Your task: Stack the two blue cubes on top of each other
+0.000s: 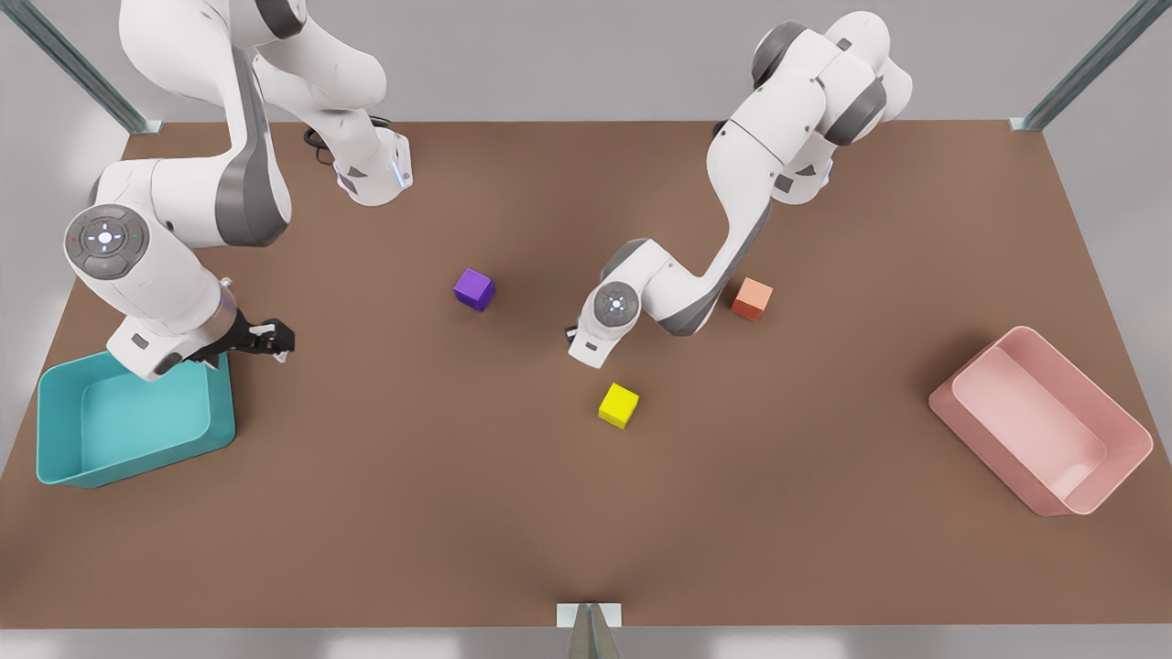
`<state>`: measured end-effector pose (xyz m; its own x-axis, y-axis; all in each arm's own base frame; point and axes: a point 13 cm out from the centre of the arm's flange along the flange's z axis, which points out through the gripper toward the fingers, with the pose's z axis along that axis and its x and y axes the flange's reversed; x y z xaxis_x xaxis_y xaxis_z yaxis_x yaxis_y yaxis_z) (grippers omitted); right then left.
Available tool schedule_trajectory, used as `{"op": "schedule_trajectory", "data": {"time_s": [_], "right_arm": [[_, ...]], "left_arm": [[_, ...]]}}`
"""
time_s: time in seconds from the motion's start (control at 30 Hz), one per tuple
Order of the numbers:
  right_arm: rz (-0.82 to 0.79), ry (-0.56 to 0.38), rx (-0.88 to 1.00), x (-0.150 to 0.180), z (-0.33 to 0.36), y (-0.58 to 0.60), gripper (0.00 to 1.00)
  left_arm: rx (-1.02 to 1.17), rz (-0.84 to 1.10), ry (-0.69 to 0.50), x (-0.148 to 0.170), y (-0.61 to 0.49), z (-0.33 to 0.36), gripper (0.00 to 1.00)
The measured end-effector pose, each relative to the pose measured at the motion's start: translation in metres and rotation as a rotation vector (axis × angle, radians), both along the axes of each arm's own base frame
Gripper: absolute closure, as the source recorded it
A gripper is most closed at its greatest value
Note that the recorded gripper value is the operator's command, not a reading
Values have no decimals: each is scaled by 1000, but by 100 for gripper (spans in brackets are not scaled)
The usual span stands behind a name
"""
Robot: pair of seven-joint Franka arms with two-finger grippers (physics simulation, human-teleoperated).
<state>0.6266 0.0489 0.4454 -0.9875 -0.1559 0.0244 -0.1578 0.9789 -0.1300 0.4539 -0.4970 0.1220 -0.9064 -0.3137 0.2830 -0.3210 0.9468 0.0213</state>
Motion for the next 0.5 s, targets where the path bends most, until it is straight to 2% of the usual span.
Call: {"op": "schedule_trajectory", "data": {"time_s": [0.17, 0.4, 0.43, 0.5], "right_arm": [[8, 11, 0, -2, -3, 2, 0], [13, 22, -1, -2, -7, 3, 0], [14, 23, -1, -2, -7, 3, 0], [15, 23, -1, -2, -6, 4, 0]], "left_arm": [[-4, 21, -5, 5, 0, 5, 0], [-16, 108, -26, 56, 29, 32, 0], [-21, 131, -32, 71, 38, 41, 0], [-45, 215, -83, 141, 85, 100, 0]]}}
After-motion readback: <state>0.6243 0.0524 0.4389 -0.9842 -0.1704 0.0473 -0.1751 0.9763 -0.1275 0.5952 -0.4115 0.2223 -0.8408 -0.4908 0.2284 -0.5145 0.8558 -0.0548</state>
